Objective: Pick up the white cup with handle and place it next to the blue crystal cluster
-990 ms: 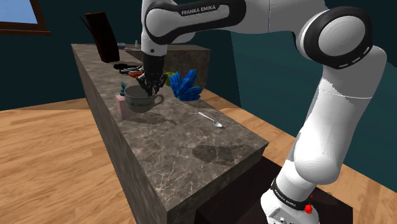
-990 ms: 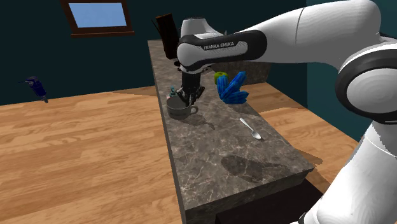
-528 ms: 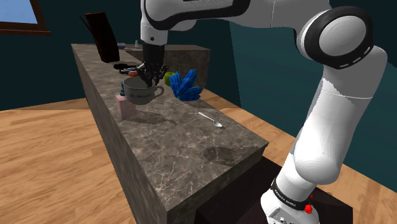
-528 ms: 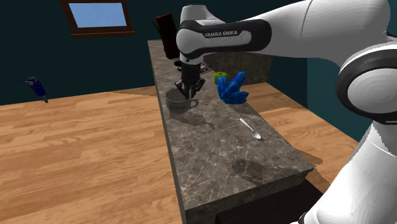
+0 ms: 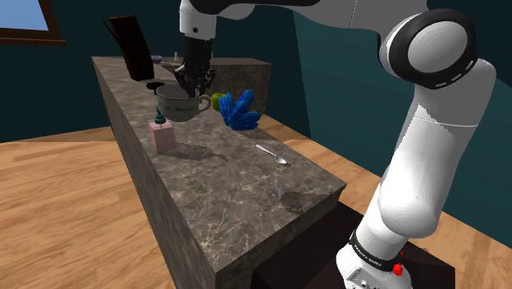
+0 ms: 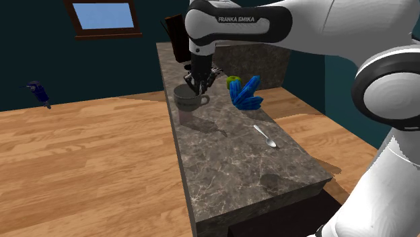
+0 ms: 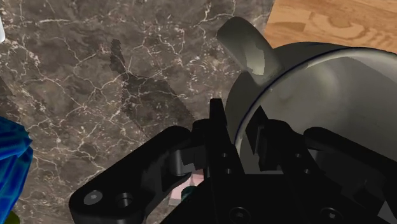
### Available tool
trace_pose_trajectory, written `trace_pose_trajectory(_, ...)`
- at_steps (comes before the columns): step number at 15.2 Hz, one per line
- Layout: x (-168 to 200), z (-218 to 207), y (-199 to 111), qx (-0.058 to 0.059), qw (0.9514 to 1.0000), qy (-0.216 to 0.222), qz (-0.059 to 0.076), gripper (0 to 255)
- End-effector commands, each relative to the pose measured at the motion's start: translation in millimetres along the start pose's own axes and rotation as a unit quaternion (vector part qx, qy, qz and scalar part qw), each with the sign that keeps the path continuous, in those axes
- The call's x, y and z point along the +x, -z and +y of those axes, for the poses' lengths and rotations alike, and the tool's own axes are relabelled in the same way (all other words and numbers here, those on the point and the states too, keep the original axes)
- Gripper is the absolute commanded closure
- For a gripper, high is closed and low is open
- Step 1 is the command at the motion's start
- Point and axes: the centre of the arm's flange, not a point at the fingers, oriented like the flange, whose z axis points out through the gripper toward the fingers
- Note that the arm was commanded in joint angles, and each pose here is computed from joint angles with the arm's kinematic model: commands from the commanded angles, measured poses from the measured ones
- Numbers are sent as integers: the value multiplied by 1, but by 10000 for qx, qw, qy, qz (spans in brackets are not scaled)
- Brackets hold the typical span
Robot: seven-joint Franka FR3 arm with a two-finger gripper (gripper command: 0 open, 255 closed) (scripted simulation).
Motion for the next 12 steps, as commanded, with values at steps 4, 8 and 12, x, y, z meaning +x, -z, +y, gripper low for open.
trace_pose_trajectory(4,22,34,7,1,10000,1,2,255)
trace_pose_trajectory(8,49,79,9,1,10000,1,2,255)
trace_pose_trajectory(12,77,124,10,1,10000,1,2,255)
